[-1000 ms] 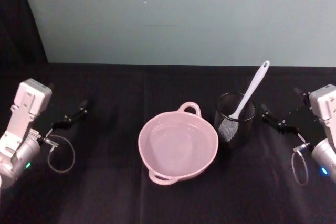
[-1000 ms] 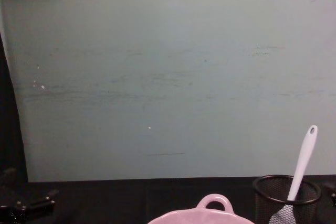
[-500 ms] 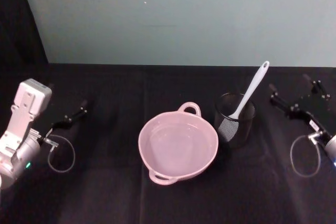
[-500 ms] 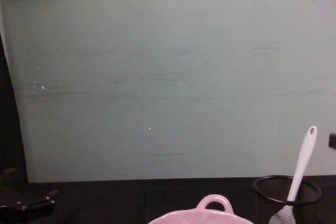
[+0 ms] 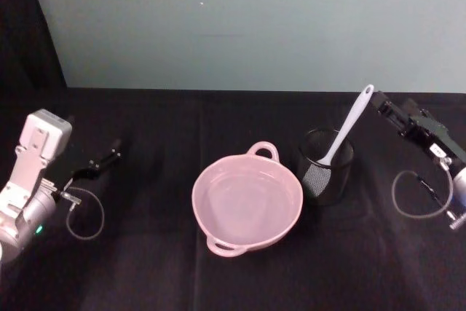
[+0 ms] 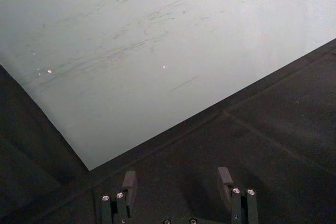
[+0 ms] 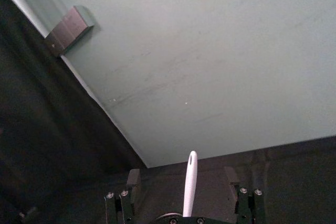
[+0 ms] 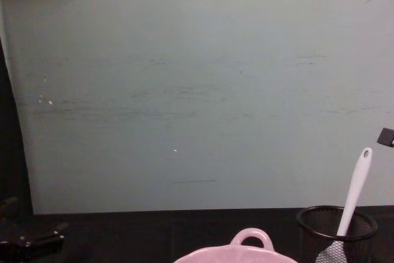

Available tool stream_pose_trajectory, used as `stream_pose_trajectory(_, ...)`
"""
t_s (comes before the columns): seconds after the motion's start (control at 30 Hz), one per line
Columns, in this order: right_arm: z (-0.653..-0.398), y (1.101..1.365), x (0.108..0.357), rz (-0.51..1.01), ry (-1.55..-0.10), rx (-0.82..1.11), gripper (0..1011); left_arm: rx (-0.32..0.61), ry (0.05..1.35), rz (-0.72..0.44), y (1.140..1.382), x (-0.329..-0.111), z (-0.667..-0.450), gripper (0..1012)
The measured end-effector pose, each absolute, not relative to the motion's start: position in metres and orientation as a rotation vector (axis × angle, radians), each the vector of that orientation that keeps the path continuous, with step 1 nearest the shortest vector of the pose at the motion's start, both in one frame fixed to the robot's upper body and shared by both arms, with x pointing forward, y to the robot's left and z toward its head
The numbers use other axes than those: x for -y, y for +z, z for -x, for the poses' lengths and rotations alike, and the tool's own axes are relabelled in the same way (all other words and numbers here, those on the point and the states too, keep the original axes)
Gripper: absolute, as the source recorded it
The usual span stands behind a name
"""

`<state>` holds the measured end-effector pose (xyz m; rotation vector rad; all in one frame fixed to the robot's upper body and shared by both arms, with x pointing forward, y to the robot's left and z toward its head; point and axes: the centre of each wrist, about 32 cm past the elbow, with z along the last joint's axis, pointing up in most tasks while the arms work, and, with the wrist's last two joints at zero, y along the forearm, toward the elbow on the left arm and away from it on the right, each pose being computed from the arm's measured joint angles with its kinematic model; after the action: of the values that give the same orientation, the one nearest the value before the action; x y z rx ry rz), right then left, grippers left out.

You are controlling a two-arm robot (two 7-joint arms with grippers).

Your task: Use the one hand to pick up the spoon and stir the clear water in the bowl.

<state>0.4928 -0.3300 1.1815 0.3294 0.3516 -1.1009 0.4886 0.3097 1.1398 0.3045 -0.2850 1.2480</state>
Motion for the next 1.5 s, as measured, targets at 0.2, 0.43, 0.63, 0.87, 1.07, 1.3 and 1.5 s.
stream_pose_trajectory(0.2,-0.51,1.181,0.33,-0.338,-1.072,-0.454,1002,0.285,1.248,-0.304,1.14,-0.31,-0.489,1005)
stream_pose_trajectory(0.43,-0.529,1.188,0.329,-0.272,-1.041,-0.49,1002,0.285,1.248,-0.304,1.14,-0.31,-0.489,1005)
stream_pose_trajectory(0.63,-0.538,1.192,0.327,-0.25,-1.031,-0.496,1002,0.285,1.248,-0.304,1.14,-0.31,-0.489,1005)
stream_pose_trajectory(0.87,-0.547,1.193,0.323,-0.239,-1.023,-0.51,1002,0.285,1.248,-0.304,1.14,-0.31,-0.489,1005)
stream_pose_trajectory(1.07,-0.553,1.193,0.322,-0.23,-1.022,-0.517,1002,0.285,1.248,-0.304,1.14,-0.31,-0.489,1005)
stream_pose_trajectory(1.3,-0.557,1.193,0.321,-0.217,-1.02,-0.521,1002,0.285,1.248,-0.304,1.14,-0.31,-0.489,1005)
stream_pose_trajectory(1.5,-0.558,1.192,0.321,-0.215,-1.02,-0.521,1002,0.285,1.248,-0.304,1.14,-0.31,-0.489,1005)
